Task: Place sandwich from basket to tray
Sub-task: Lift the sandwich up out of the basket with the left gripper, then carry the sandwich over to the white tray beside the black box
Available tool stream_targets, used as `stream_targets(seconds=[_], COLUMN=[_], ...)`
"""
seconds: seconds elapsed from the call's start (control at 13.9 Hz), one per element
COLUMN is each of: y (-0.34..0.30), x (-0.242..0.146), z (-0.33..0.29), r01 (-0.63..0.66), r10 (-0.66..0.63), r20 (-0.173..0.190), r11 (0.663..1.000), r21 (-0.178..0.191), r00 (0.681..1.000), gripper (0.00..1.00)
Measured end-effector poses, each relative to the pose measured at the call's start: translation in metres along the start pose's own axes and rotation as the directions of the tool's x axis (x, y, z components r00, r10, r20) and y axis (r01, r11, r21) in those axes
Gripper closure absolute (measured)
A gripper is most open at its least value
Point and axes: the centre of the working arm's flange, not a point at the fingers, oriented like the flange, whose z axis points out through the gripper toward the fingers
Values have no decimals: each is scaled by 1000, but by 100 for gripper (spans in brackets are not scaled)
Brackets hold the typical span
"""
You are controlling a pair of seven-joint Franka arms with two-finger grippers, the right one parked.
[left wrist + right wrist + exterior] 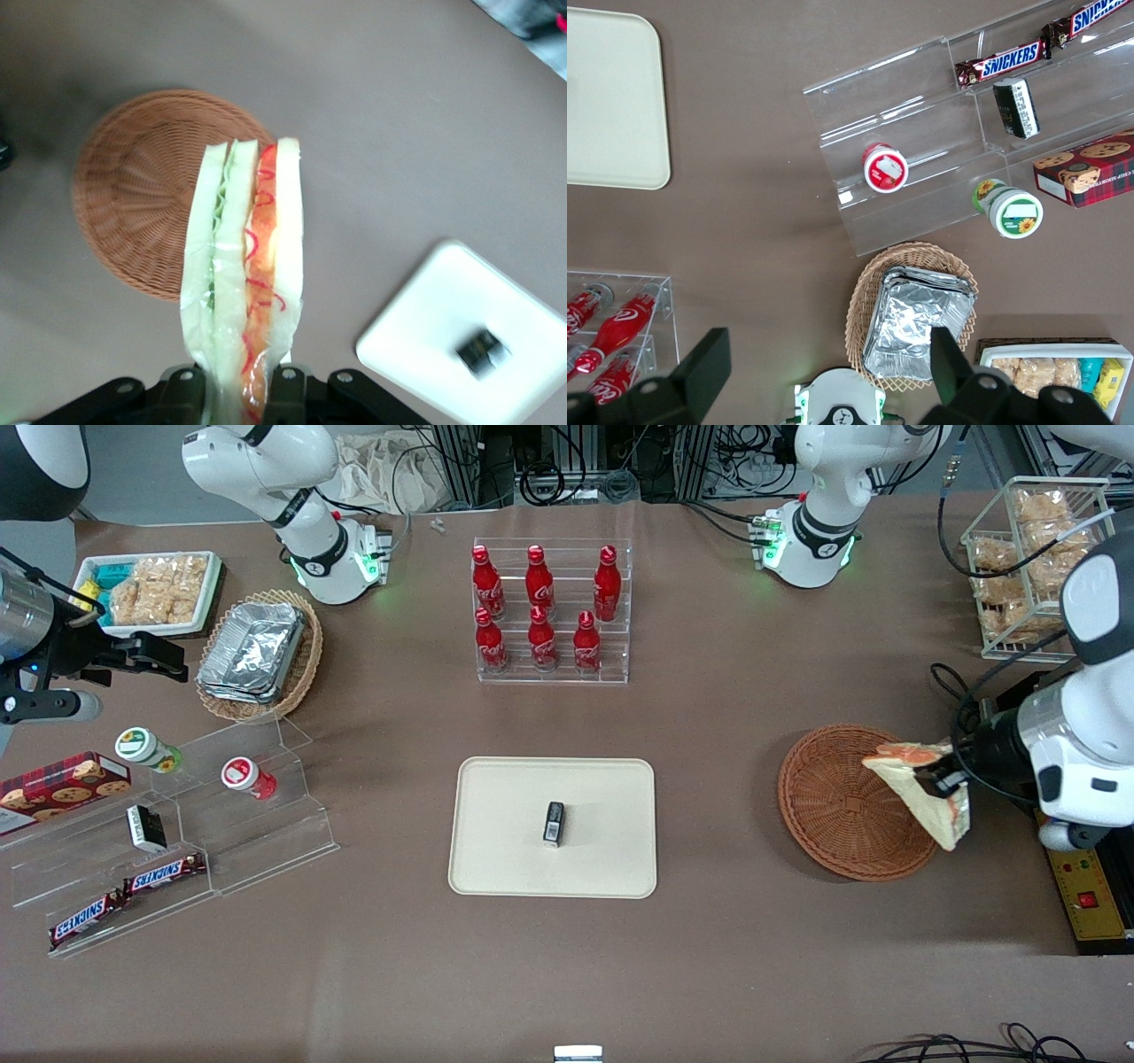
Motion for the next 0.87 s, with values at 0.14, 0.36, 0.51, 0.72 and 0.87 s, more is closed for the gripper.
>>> stream_targets(seconds=[0.14,0.36,0.51,0.72,0.87], y=[47,113,156,203,227], x=[-23,-47,-66,-91,-107], z=[11,64,112,194,246], r01=[-104,-226,-302,-385,-412], r10=[104,226,302,386,413], r20=[21,7,-15,-22,-35], r11=[994,974,953,922,910], r21=[-20,1,9,42,38], r00=[994,974,953,922,910], gripper=[81,81,81,81,81])
